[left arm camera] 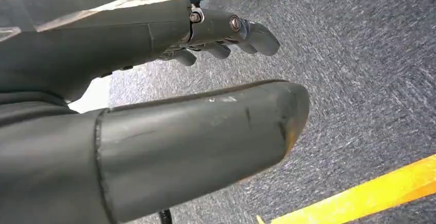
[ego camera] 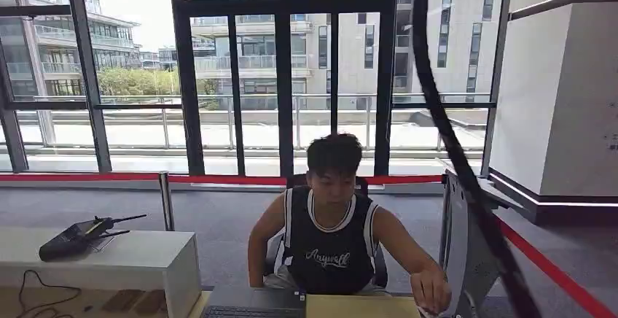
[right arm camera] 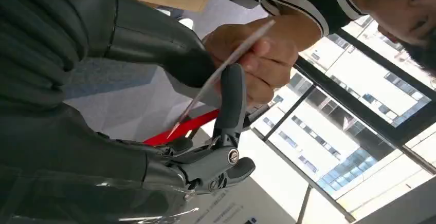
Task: Pass the card to the sensor for recognition and then transmit it.
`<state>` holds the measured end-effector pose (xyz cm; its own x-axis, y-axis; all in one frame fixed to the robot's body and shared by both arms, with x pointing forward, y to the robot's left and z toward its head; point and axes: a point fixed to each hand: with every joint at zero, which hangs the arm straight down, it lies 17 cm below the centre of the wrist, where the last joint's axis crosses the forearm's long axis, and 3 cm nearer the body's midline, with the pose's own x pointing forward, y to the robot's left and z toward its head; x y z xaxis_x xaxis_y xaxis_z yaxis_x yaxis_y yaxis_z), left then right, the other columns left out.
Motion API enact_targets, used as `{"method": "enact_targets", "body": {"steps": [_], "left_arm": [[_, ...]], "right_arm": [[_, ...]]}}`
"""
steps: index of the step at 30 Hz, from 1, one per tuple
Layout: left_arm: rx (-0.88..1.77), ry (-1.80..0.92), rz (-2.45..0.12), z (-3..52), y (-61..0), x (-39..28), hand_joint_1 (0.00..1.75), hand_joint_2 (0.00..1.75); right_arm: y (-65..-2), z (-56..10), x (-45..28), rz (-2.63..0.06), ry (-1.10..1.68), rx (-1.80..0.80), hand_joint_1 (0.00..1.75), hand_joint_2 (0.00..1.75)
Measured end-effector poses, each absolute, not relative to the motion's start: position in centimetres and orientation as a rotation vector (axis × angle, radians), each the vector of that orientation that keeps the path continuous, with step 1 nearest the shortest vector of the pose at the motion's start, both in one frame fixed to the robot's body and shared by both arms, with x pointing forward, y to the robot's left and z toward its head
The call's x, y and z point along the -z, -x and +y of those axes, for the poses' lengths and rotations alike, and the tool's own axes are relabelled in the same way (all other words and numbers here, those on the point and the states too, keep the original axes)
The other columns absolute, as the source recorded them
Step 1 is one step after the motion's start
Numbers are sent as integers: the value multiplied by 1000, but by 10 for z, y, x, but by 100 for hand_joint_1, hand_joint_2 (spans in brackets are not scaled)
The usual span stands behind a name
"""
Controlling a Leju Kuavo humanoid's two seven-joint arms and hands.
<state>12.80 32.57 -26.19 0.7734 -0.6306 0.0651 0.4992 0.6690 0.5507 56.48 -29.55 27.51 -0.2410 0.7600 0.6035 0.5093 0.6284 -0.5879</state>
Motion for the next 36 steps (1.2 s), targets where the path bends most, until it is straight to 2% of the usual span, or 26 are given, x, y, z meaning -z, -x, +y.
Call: {"method": "enact_targets", "body": {"steps": [15, 36], "left_arm": [[643, -543, -251, 327, -127, 262, 0, 0], [578, -563, -202, 336, -118, 262, 0, 0]], "right_arm": [[-566, -301, -264, -1872, 1015, -358, 175, 175], [-547, -358, -137, -1562, 997, -435, 175, 175]]}}
